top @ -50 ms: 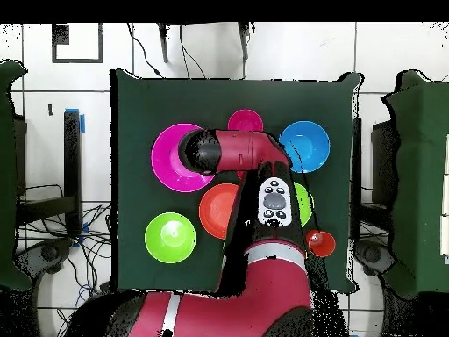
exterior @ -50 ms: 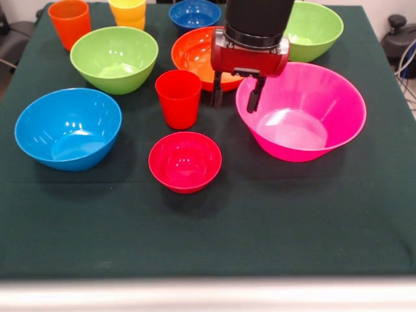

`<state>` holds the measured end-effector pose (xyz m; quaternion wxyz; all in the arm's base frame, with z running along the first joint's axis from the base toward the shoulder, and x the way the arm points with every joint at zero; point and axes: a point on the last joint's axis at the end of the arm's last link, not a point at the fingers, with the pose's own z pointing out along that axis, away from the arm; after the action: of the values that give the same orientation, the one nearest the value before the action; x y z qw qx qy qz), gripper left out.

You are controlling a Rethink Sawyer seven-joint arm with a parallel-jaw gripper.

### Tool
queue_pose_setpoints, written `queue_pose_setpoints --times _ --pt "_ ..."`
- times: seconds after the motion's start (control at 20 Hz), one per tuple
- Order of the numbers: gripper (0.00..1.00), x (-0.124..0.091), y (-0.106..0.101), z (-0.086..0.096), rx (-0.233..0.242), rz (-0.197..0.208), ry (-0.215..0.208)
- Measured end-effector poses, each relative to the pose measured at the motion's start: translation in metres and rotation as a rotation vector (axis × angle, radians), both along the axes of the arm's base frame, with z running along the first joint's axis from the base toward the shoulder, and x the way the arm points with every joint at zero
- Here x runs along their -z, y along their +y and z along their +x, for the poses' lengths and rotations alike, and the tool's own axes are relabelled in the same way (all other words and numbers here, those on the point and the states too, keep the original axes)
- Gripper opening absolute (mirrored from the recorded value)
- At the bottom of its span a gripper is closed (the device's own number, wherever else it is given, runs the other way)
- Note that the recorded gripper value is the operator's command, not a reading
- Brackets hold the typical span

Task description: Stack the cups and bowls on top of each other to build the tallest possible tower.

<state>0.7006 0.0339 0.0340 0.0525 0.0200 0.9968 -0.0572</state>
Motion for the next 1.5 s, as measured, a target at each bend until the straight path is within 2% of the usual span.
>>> queue_pose_setpoints --times 0.55,1.0,1.5 --pt "1.0 0.0 -0.014 0.002 -0.027 -0.033 0.008" --pt "1.0 0.001 -0.025 0.0 -0.017 -0.036 0.024" --pt "1.0 0.001 -0.025 -0.017 0.0 -0.033 0.149"
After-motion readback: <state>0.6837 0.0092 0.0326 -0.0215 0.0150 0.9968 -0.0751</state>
